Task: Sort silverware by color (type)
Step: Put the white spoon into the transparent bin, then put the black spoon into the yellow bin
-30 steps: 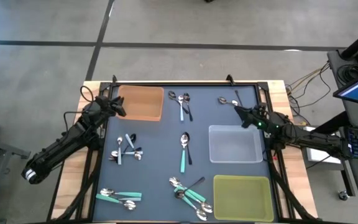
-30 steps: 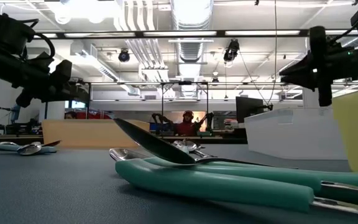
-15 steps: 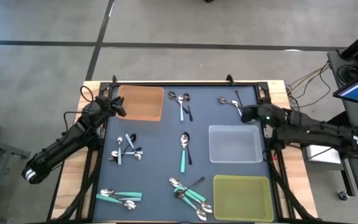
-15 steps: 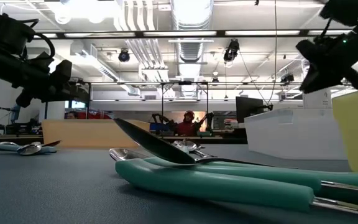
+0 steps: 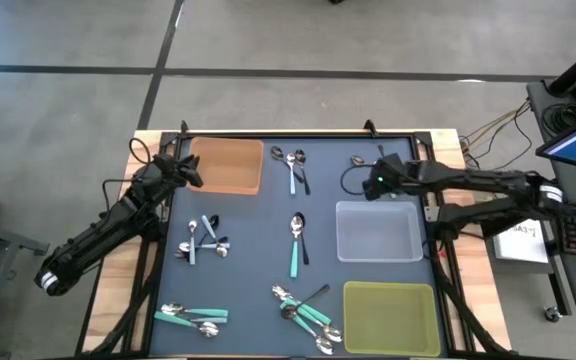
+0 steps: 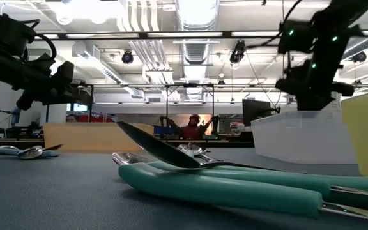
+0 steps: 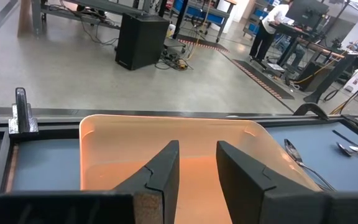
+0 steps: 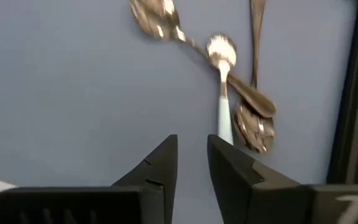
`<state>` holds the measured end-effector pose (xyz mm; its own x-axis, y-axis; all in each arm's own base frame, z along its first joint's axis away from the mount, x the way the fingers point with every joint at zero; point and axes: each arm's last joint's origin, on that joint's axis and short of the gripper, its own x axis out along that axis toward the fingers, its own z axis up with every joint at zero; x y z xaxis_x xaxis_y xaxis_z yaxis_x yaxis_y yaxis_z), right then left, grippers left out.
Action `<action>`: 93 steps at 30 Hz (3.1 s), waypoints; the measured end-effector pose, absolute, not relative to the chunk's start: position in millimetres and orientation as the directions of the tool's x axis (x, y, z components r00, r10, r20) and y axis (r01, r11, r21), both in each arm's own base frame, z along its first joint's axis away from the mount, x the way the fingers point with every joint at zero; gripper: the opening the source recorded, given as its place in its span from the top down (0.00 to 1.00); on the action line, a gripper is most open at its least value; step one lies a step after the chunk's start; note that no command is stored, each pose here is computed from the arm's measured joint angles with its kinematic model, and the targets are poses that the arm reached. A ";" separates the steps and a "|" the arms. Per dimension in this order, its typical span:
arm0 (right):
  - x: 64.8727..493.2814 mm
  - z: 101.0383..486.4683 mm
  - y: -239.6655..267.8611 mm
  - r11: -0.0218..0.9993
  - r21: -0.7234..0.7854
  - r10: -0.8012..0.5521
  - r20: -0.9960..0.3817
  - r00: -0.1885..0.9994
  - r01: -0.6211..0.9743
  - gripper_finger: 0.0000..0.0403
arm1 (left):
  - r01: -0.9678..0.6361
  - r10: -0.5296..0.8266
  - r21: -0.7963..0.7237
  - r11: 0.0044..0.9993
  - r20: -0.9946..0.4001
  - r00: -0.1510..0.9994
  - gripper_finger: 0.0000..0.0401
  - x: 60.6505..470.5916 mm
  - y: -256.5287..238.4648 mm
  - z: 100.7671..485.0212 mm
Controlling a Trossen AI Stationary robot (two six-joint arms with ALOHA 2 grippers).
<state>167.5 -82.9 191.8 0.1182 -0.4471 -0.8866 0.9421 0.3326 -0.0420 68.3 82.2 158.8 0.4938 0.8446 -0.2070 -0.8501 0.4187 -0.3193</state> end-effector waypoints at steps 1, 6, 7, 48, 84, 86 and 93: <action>168.6 188.3 -86.3 0.331 -0.058 -0.426 -0.900 0.094 0.942 0.77 | -0.850 0.844 -0.319 0.419 -0.207 0.494 0.78 68.3 82.2 158.7; 173.4 180.4 -106.2 0.280 -0.085 -0.383 -0.923 0.030 0.956 0.67 | -0.850 0.845 -0.319 0.419 -0.207 0.494 0.78 68.3 82.2 158.8; 173.3 177.0 -109.4 0.279 -0.084 -0.353 -0.935 0.020 0.957 0.66 | -0.850 0.845 -0.319 0.419 -0.207 0.494 0.78 68.3 82.2 158.8; 169.4 180.0 -115.0 0.201 0.117 -0.163 -0.975 0.151 0.973 0.91 | -0.850 0.844 -0.319 0.419 -0.207 0.494 0.78 68.3 82.2 158.8; 168.1 232.2 -21.5 0.864 0.143 -0.041 -0.936 0.350 0.483 0.63 | -0.850 0.845 -0.319 0.419 -0.207 0.494 0.78 68.3 82.2 158.8; 171.7 238.4 -29.2 0.844 0.088 -0.123 -0.929 0.350 0.530 0.63 | -0.850 0.845 -0.319 0.419 -0.207 0.494 0.78 68.3 82.2 158.8; 178.8 236.2 -72.9 0.630 0.030 -0.252 -0.937 0.240 0.776 0.65 | -0.850 0.844 -0.319 0.419 -0.207 0.494 0.78 68.3 82.2 158.8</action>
